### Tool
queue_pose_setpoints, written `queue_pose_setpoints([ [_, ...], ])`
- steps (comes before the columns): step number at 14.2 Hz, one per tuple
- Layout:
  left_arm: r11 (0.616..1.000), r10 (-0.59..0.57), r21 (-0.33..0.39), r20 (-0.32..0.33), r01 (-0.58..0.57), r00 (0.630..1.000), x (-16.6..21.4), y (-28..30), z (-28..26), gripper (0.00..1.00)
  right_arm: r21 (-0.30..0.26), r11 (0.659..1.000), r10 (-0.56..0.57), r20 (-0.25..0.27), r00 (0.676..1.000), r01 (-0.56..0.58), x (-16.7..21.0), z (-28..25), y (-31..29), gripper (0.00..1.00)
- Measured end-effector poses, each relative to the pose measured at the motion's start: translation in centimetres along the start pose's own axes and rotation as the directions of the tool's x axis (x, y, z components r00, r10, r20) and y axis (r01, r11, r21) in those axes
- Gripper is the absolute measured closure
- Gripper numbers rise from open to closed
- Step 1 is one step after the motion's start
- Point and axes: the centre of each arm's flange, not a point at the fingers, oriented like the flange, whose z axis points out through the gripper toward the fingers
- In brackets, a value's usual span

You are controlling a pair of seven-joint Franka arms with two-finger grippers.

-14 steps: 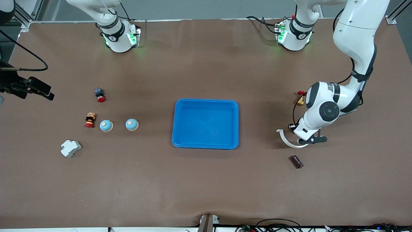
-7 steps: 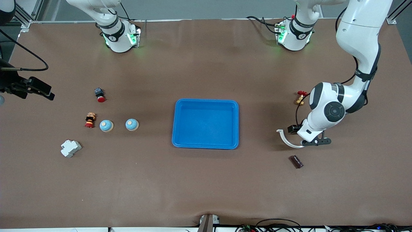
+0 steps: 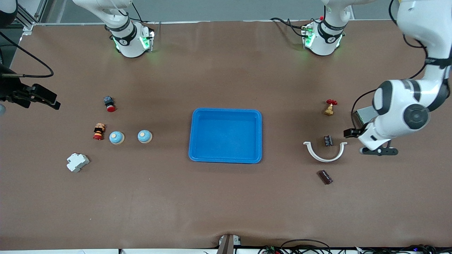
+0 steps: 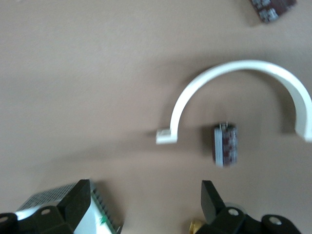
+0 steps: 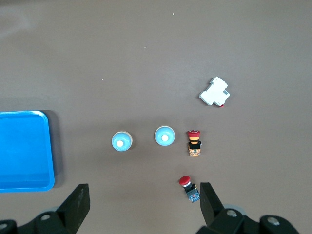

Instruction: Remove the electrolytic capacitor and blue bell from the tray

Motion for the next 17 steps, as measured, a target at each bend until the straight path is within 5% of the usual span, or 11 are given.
queue_pose_setpoints([
  [6, 0.999, 0.028, -0.02, 0.075, -0.026, 0.997, -2.0, -4.3, -9.9, 0.0, 0.0, 1.0, -0.007, 0.0, 1.0, 0.007, 0.0, 0.0, -0.5, 0.0],
  [17, 0.999, -0.006, -0.033, -0.029, 0.005, 1.0, -8.0, -4.3, -28.4, 0.0, 0.0, 1.0, -0.004, 0.0, 1.0, 0.004, 0.0, 0.0, -0.4, 0.0],
])
